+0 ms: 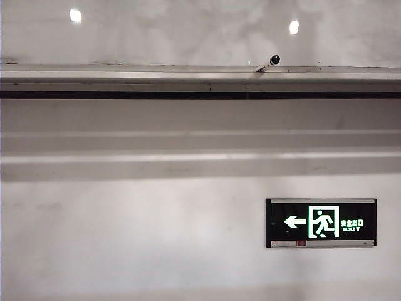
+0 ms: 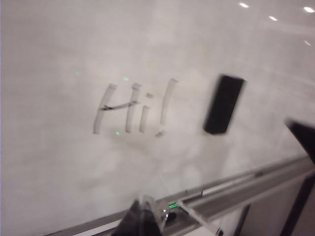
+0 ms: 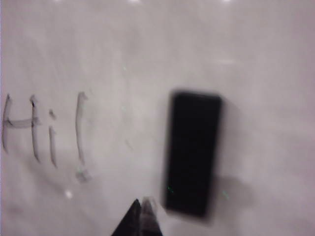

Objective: Wipe the whiteboard clean using the black magnetic whiteboard eraser attached to the whiteboard.

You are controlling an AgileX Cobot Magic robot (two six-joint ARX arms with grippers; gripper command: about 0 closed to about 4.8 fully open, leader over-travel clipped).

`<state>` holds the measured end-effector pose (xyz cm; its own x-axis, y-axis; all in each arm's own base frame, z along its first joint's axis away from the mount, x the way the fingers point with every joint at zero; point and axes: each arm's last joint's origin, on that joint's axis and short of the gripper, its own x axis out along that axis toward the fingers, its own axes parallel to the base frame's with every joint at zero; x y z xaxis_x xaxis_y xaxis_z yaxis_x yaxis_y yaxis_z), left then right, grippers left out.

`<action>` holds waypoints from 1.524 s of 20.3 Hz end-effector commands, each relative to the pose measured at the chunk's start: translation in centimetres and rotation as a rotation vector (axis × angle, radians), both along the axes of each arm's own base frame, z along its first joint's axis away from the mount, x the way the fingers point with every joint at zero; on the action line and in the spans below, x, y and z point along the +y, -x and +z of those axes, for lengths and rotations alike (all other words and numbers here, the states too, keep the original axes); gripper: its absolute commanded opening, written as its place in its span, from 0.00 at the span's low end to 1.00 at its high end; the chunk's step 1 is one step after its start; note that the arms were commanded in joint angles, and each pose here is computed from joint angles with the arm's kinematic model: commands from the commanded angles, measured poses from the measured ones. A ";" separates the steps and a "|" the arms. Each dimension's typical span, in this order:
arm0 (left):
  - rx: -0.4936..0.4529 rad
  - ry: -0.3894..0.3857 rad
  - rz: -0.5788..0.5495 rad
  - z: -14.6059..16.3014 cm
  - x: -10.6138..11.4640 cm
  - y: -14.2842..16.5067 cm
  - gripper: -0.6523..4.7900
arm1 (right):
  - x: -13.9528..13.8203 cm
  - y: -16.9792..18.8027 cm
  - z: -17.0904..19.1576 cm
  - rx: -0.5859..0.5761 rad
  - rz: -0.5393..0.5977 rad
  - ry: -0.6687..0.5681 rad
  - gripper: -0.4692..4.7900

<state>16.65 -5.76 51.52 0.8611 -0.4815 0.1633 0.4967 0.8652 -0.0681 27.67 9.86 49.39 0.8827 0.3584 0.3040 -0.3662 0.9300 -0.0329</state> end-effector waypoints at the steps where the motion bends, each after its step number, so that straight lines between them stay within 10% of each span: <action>1: -0.020 -0.014 0.011 0.2 0.1 0.0 0.11 | 0.7 -1.7 1.2 -0.050 -0.003 -0.004 0.53; 2: -0.021 -0.014 0.011 0.2 0.1 0.0 0.11 | 0.9 -2.3 1.4 -0.052 -0.006 -0.006 0.89; 3: -0.021 -0.014 0.012 0.2 0.1 0.0 0.11 | 1.1 -3.1 1.7 -0.051 -0.026 -0.013 1.00; 27: -0.080 -0.006 -0.035 0.8 0.0 0.3 0.11 | 1.8 -13.1 -1.7 -0.031 -0.221 -0.071 1.00; 31: -0.084 -0.004 -0.035 0.9 0.0 0.3 0.11 | 2.1 -13.8 -2.7 0.017 -0.216 -0.048 0.46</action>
